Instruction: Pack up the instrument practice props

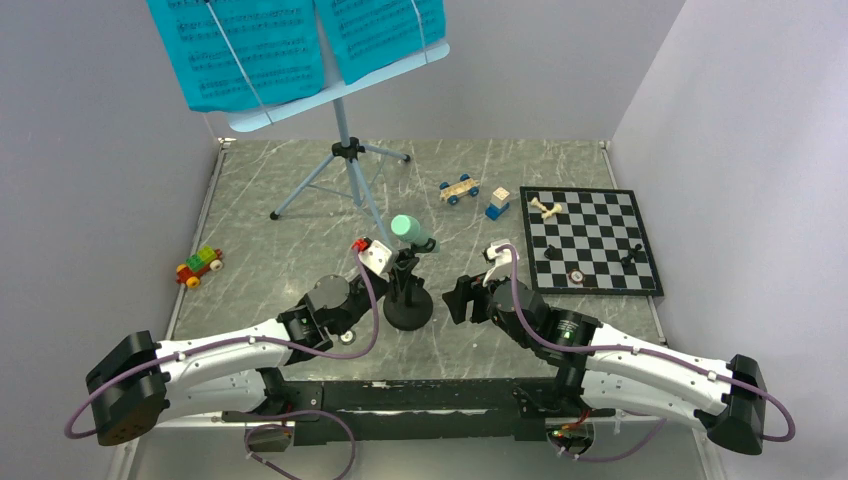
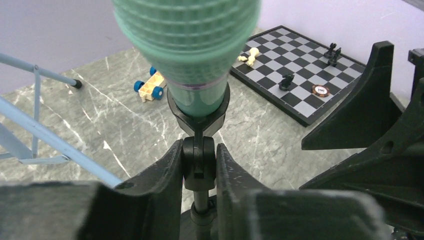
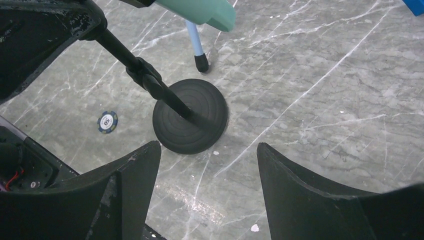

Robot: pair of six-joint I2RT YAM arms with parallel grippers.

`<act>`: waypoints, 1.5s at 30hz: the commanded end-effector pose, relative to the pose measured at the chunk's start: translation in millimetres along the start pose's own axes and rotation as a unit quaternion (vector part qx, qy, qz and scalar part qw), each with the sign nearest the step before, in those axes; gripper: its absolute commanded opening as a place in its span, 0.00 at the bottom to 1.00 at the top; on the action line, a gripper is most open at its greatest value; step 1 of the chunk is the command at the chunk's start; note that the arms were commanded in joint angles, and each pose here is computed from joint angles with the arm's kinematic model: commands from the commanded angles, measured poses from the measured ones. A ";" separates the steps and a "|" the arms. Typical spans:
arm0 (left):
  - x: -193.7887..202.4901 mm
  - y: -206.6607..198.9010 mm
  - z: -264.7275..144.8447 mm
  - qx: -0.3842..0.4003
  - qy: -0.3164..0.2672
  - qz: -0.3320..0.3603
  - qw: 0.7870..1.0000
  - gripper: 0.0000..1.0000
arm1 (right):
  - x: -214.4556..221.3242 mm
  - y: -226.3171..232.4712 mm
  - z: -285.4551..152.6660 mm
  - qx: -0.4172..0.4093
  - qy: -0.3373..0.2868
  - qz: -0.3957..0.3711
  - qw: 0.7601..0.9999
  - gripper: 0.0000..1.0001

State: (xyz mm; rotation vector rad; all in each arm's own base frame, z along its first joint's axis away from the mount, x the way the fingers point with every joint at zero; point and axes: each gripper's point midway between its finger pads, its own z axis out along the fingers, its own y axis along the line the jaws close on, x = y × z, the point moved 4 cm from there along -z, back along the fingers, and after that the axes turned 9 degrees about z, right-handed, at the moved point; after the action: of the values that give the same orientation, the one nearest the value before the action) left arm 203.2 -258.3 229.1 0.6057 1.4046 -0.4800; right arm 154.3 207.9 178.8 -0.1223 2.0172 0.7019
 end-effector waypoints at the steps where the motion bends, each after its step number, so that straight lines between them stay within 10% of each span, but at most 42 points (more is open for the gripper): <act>1: 0.2 -0.8 5.1 0.005 0.000 -0.001 1.000 0.10 | -9.0 7.8 -0.9 -0.022 -0.017 0.007 1.000 0.75; 16: 81.4 -3.5 -24.8 0.007 0.075 -0.018 0.997 0.00 | -64.9 33.5 -7.1 -0.089 -0.138 -0.113 0.980 0.73; 23: 84.2 -7.2 -25.8 0.021 0.082 -0.014 0.996 0.00 | -75.0 52.4 -1.2 -0.141 -0.200 -0.215 0.945 0.96; 45: 107.0 -25.9 -29.3 0.076 0.140 -0.022 0.987 0.00 | -91.8 77.2 37.6 -0.135 -0.236 -0.323 0.907 0.86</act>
State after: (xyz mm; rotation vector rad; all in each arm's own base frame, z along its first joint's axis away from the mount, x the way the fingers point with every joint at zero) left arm 194.5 -259.1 179.3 0.6328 1.4428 -0.5635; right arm 196.8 267.5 232.3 -0.7696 1.4006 0.4773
